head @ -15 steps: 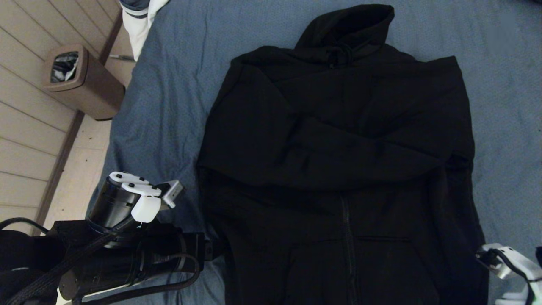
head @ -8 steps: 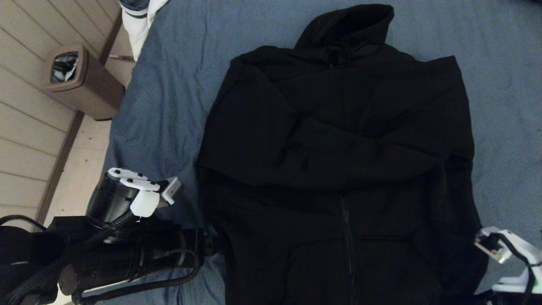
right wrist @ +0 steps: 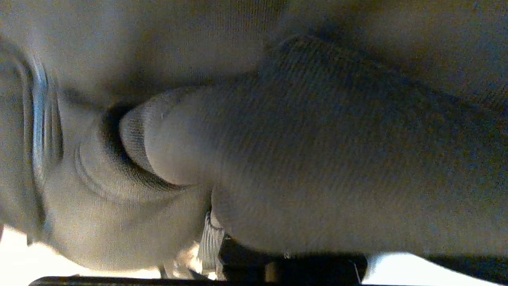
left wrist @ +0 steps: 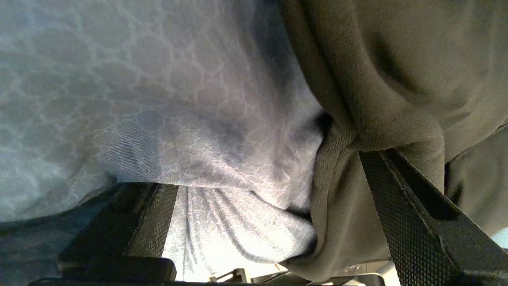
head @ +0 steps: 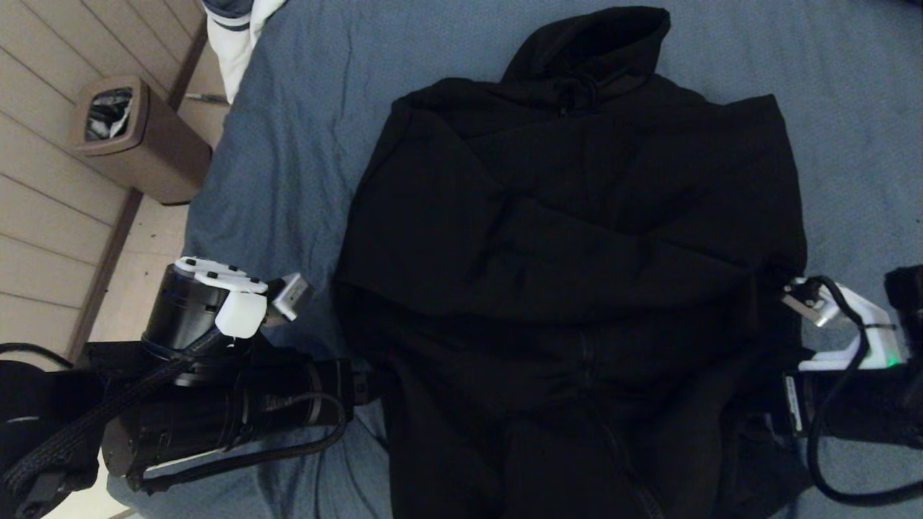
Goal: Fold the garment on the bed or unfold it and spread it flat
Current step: Fold the black sweatshirt
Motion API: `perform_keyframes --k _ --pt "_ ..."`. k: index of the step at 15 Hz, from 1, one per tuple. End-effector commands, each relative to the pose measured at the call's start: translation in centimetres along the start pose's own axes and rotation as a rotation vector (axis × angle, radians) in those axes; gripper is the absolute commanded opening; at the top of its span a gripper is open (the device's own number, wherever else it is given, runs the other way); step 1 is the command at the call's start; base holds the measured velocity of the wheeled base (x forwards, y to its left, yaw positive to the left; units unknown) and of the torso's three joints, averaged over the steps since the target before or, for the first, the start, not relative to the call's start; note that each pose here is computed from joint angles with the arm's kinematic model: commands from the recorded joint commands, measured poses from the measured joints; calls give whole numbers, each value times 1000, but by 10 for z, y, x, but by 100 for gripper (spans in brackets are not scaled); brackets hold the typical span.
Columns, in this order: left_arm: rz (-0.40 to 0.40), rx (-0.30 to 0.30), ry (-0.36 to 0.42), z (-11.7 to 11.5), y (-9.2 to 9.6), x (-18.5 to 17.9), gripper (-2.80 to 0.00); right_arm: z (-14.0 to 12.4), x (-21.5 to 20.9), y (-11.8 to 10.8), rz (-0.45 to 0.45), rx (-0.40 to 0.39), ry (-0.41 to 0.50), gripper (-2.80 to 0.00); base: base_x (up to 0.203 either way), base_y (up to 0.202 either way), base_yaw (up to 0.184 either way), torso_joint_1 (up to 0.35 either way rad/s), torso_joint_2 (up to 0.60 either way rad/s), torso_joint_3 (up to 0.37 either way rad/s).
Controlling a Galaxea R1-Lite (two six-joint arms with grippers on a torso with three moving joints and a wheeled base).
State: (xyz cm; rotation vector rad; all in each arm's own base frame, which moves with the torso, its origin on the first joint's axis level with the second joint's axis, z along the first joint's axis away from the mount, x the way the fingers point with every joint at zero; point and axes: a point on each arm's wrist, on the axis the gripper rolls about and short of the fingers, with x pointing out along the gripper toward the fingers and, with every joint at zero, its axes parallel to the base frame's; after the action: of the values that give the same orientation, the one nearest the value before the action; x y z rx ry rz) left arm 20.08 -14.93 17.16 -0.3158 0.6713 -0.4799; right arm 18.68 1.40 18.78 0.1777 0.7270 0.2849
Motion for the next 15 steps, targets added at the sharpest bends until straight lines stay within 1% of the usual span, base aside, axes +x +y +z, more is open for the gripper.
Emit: perform_keyframes --k 1,3,5,6,9,12,13,15 --pt "3 -2 10 -2 1 -4 0 16 21 -3 2 17 26 -280 0 0 0 0 0 0" --pt "-26 9 51 -13 -6 -12 0 21 26 -3 6 23 29 -280 0 0 0 0 0 0" --pt "-70 -10 66 -19 -17 -20 0 21 28 -4 6 25 35 -280 0 0 0 0 0 0" --pt "-83 -1 87 -24 -21 -19 0 21 30 -5 5 26 37 -280 0 0 0 0 0 0" --pt "-58 11 151 -34 -22 3 0 21 36 -8 2 18 22 -280 0 0 0 0 0 0" --pt "-57 15 153 -33 -26 21 0 28 39 -9 -1 15 12 -280 0 0 0 0 0 0" --pt "-50 16 167 -36 -25 24 0 29 40 -9 -2 16 12 -280 0 0 0 0 0 0" --pt "-18 15 218 -49 -17 30 0 33 42 -11 -9 18 8 -280 0 0 0 0 0 0"
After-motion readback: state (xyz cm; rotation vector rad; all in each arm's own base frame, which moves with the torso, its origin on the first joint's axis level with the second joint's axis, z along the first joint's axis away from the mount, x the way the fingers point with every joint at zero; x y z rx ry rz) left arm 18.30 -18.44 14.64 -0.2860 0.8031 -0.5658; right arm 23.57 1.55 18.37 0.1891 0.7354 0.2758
